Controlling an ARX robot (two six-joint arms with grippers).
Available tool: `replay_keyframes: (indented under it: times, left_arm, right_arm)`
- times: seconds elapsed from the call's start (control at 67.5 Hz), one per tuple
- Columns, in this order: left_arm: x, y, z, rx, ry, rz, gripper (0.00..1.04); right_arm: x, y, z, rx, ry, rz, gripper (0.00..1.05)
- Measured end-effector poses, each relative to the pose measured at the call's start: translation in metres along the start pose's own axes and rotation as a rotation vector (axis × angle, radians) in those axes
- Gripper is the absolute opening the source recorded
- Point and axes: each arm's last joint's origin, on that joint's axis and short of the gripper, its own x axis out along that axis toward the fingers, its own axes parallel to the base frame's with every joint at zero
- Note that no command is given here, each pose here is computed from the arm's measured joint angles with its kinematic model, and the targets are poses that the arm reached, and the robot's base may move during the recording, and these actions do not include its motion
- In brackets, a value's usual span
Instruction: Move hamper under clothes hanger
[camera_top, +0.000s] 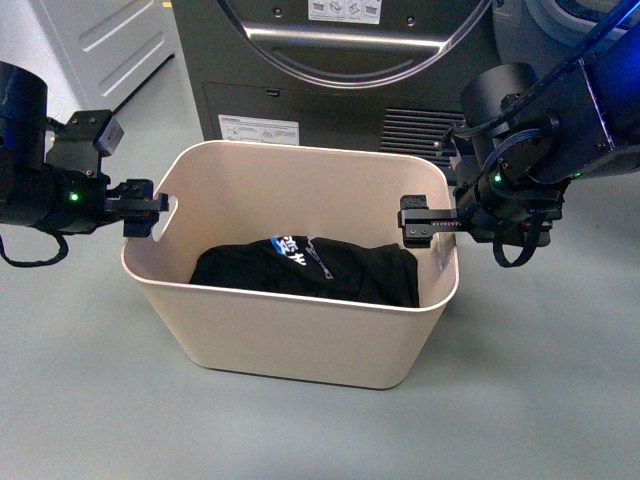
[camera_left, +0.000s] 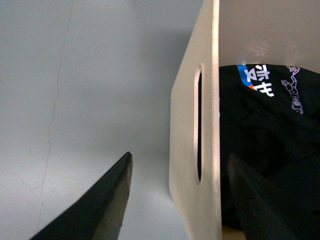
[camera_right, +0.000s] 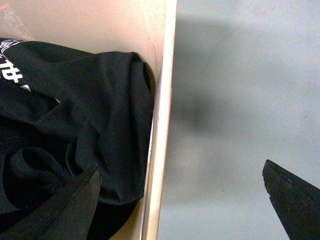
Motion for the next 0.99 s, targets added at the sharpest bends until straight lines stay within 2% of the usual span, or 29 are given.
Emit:
replay_keyframes:
  times: [0.163,0.282,0.326,0.415,0.741,0.83,0.993]
  left_arm:
    - [0.005,-0.005,-0.003,0.008,0.004,-0.010,0.26]
    - [0.008,-0.007,-0.004,0.010,0.005,-0.015,0.09]
    - [0.009,-0.009,-0.004,0.006,0.004,-0.015,0.04]
    - [0.010,-0.009,-0.005,0.004,0.001,-0.016,0.04]
    - [0.010,-0.008,-0.005,0.003,-0.001,-0.015,0.04]
    - [0.010,-0.008,-0.005,0.003,-0.002,-0.015,0.04]
    - [0.006,-0.009,-0.005,-0.004,-0.001,-0.015,0.04]
  right_arm:
    - [0.001,0.003,0.001,-0.001,-0.004,-0.011,0.97]
    - [0.001,0.004,0.001,-0.003,-0.006,-0.016,0.97]
    - [0.001,0.005,0.002,-0.004,-0.007,-0.023,0.92]
    - [0.001,0.006,0.003,-0.006,-0.012,-0.043,0.73]
    - [0.001,0.011,0.001,-0.017,-0.007,-0.051,0.25]
    - [0.000,0.016,0.000,-0.019,-0.006,-0.051,0.05]
    - [0.000,0.015,0.000,0.000,-0.007,-0.054,0.03]
